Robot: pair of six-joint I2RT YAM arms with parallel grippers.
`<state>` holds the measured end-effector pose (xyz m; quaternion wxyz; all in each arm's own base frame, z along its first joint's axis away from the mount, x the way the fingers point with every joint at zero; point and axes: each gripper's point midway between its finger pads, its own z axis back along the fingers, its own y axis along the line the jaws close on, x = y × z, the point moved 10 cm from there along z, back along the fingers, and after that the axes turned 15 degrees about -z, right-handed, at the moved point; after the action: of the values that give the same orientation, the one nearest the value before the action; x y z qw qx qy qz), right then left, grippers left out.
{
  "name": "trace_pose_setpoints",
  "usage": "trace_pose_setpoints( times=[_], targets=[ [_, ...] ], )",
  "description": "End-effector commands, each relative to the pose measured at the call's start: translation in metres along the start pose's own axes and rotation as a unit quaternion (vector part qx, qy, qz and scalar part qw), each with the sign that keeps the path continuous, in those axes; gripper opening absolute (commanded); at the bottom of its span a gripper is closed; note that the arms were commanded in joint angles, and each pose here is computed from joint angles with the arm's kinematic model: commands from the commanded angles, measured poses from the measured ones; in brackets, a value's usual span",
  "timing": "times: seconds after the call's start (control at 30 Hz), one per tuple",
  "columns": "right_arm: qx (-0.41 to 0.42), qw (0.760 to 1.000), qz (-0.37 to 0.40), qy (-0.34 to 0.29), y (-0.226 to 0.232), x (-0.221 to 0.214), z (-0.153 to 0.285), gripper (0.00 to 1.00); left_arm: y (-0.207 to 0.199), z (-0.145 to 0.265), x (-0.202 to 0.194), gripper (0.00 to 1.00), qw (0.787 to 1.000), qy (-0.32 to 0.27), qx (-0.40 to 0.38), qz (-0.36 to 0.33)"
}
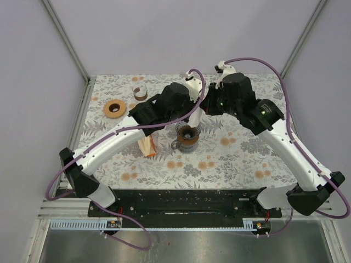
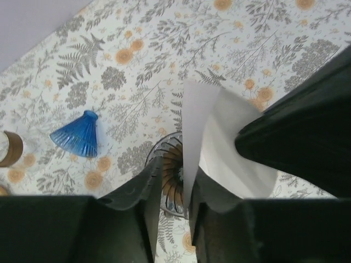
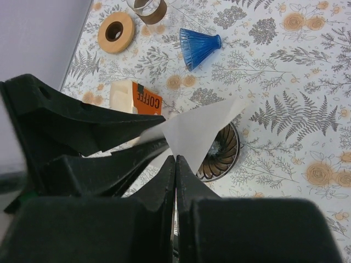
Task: Place the coffee filter in the dripper
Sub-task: Place the coffee filter in the coffee dripper.
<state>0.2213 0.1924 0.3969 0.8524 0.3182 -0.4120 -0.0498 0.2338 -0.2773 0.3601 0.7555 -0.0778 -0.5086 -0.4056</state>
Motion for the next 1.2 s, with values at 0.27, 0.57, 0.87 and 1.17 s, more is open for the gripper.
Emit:
trace_pose_setpoints(
  times=[0.27, 0.57, 0.87, 1.17],
  targets=[
    [0.007, 0.999, 0.027, 0.014, -0.008, -0.003, -0.012, 0.14, 0.023, 0.032, -0.012, 0.0, 0.999, -0.005, 0.034, 0.035],
    [0.097, 0.995, 0.008, -0.004, -0.004, -0.022, -0.03, 0.4, 0.021, 0.038, -0.012, 0.0, 0.992, 0.009, 0.011, 0.122],
    [0.131, 0.989, 0.029, -0.062, 0.006, -0.044, -0.036, 0.49, 0.036, 0.033, -0.011, 0.0, 0.986, 0.01, 0.023, 0.163],
    [0.024, 0.993, 0.016, -0.11, -0.008, -0.033, -0.035, 0.1, 0.037, 0.034, -0.022, 0.0, 0.985, 0.016, 0.008, 0.171]
  ],
)
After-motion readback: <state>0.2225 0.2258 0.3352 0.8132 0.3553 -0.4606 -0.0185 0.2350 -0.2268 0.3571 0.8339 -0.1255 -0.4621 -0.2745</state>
